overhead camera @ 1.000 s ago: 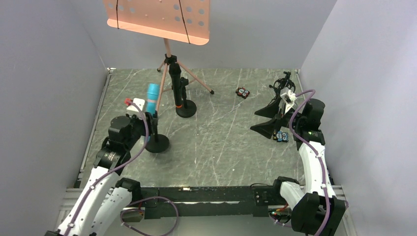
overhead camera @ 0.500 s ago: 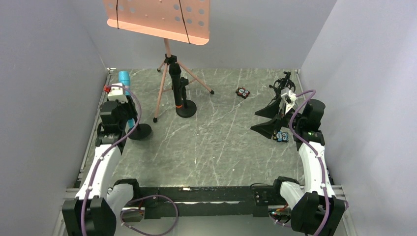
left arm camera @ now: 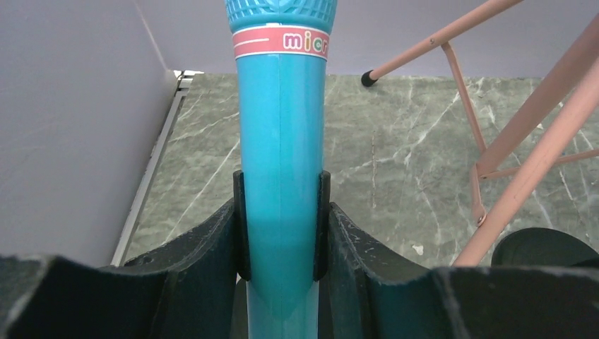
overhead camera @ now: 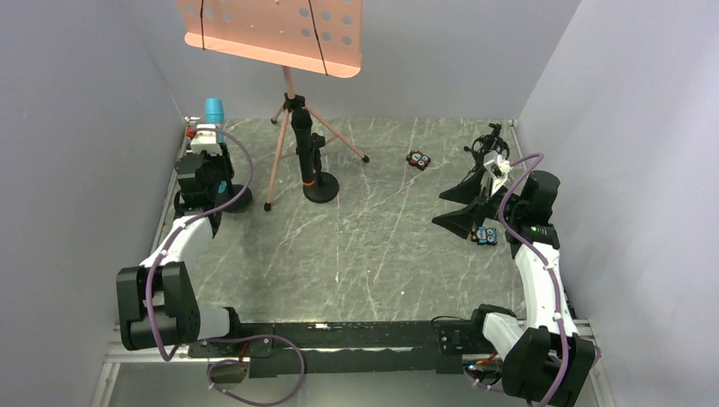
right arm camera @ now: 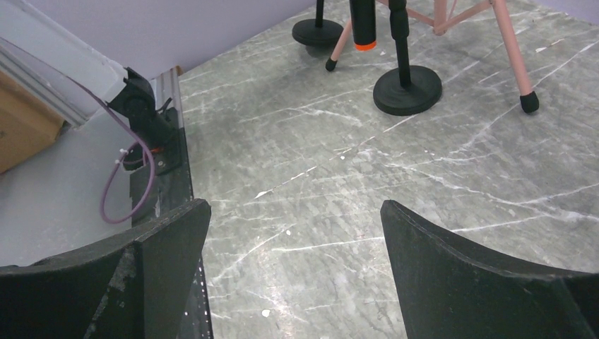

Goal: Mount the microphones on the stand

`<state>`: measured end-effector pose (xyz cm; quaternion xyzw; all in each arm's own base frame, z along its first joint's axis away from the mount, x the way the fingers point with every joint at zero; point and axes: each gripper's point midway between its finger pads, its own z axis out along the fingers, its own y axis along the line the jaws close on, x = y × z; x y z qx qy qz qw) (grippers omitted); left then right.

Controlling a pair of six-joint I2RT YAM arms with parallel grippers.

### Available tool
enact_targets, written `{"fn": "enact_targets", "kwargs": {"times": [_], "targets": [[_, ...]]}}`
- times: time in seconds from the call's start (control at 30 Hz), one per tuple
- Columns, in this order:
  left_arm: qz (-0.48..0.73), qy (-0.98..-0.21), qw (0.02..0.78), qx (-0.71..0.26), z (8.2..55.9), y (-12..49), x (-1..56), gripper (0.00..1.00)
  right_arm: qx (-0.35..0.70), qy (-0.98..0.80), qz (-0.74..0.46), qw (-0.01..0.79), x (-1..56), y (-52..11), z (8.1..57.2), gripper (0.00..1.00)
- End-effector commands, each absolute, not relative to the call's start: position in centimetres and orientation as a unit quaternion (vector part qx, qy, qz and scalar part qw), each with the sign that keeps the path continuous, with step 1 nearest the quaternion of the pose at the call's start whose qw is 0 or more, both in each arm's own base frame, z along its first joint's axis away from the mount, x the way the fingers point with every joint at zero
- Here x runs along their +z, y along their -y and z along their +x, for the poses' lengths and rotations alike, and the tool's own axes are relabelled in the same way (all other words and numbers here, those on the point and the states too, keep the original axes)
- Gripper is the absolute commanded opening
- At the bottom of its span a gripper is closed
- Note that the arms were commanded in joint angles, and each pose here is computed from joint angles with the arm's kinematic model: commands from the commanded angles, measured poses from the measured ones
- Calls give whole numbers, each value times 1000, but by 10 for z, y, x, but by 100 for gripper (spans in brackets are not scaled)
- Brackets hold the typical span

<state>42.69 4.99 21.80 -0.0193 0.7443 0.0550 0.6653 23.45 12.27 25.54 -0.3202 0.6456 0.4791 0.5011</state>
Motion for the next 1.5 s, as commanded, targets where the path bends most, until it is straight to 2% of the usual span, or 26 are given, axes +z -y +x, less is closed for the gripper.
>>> {"fn": "enact_targets", "kwargs": {"times": [0.0,0.13,0.2,0.43,0.73,1.0,1.1,1.33,1.47], "targets": [[7,-641,767,31,439,-44,296,13,477,-629,-341,510,260,-122,233,97],[1,-652,758,11,426,-40,272,16,480,-628,-342,508,261,-123,232,97],[5,-661,750,6,421,-37,260,23,480,-627,-343,508,261,-123,231,97],[-2,-681,733,-8,401,-32,238,60,480,-624,-347,510,263,-124,230,97],[-38,-707,707,-4,382,-37,252,97,479,-621,-351,512,265,-124,228,97],[-93,-738,669,14,326,-45,265,99,447,-634,-351,524,261,-120,233,98],[-70,-752,654,-33,301,-22,262,99,414,-644,-357,535,259,-115,238,99],[24,-767,604,-212,253,56,241,99,366,-680,-335,541,271,-96,250,99],[50,-780,581,-228,243,65,223,99,330,-747,-264,513,273,-76,266,100]]}}
